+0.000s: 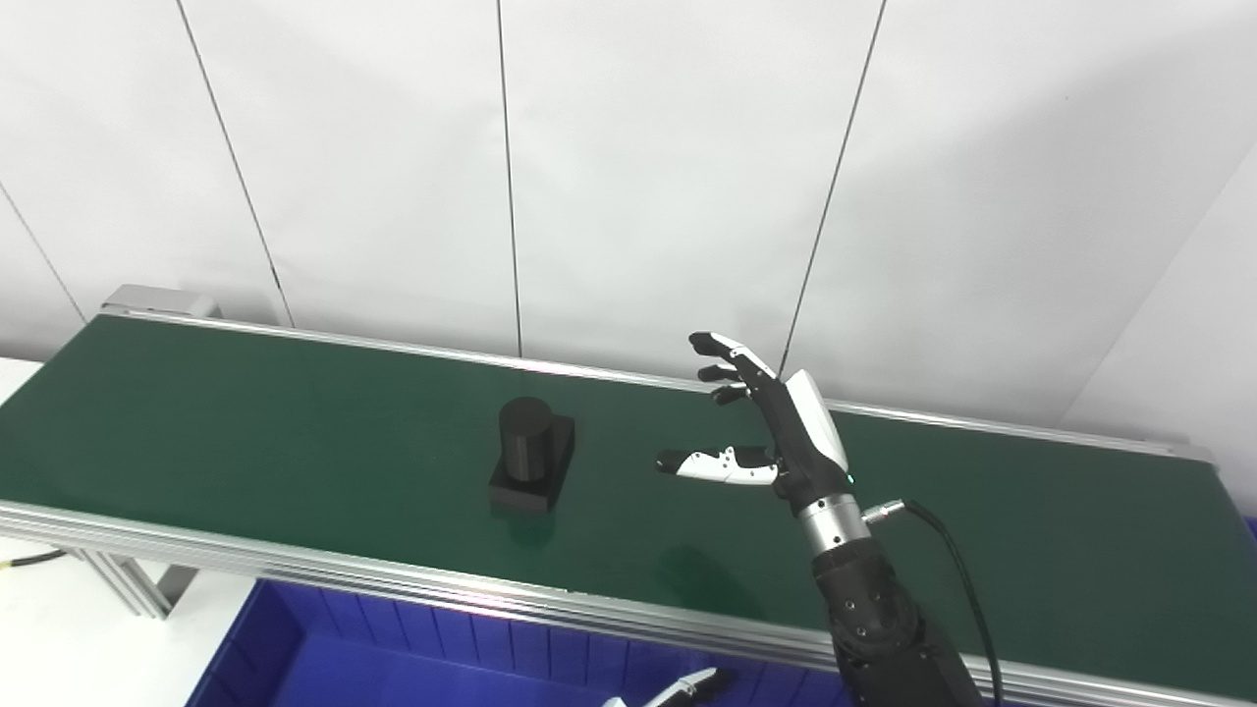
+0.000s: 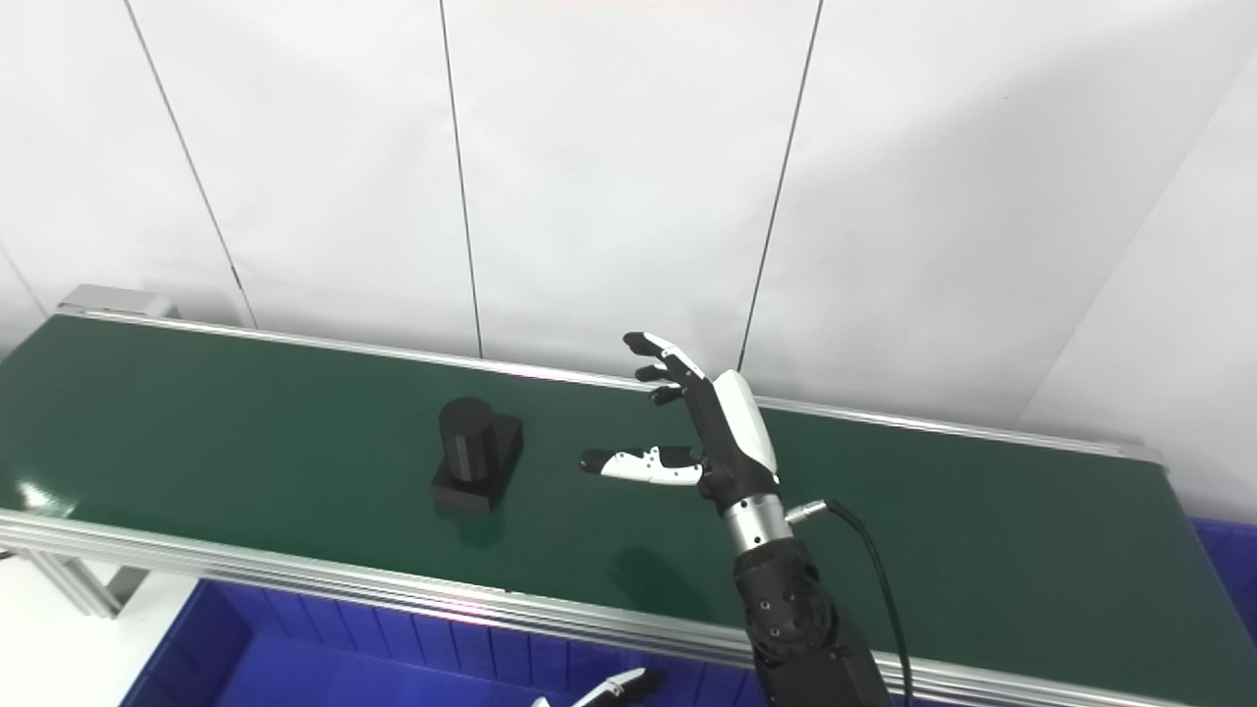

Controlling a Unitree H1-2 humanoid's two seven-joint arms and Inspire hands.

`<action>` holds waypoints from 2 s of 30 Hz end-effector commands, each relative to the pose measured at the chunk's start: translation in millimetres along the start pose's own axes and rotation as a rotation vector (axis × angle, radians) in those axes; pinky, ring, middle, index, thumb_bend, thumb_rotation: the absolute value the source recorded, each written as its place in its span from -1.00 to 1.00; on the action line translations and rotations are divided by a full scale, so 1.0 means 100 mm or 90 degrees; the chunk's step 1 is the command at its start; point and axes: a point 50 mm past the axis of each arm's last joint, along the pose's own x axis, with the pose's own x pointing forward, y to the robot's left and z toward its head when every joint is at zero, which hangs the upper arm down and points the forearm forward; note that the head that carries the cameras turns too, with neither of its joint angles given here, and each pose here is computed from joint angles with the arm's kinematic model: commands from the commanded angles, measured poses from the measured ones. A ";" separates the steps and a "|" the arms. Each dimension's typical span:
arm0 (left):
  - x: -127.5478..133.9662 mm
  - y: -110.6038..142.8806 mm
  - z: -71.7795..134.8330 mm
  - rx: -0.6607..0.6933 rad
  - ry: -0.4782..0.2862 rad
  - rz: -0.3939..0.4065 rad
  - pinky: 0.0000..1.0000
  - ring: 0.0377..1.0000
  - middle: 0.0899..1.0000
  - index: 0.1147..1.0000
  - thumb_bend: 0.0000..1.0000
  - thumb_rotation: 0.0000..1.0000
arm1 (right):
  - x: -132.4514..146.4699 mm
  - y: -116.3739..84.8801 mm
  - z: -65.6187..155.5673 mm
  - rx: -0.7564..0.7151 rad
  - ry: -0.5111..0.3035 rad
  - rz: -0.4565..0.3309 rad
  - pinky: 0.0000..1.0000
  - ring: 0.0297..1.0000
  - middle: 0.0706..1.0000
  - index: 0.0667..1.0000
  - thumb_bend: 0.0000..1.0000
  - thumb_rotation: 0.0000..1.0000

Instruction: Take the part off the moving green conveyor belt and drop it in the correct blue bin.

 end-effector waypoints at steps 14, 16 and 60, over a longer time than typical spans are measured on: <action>0.07 -0.03 0.17 -0.022 -0.053 0.008 0.63 0.65 0.67 0.64 0.71 0.92 | 0.25 -0.05 0.03 -0.059 0.001 -0.001 0.97 0.75 0.69 0.66 1.00 0.16; 0.06 -0.04 0.18 -0.023 -0.054 0.009 0.63 0.65 0.67 0.64 0.70 0.92 | 0.24 -0.05 0.01 -0.061 0.008 0.001 0.96 0.76 0.70 0.66 1.00 0.16; -0.01 -0.01 0.19 -0.027 -0.057 0.009 0.66 0.65 0.65 0.64 0.67 0.88 | 0.13 0.03 -0.41 -0.074 0.085 0.035 0.54 0.68 0.68 0.62 1.00 0.08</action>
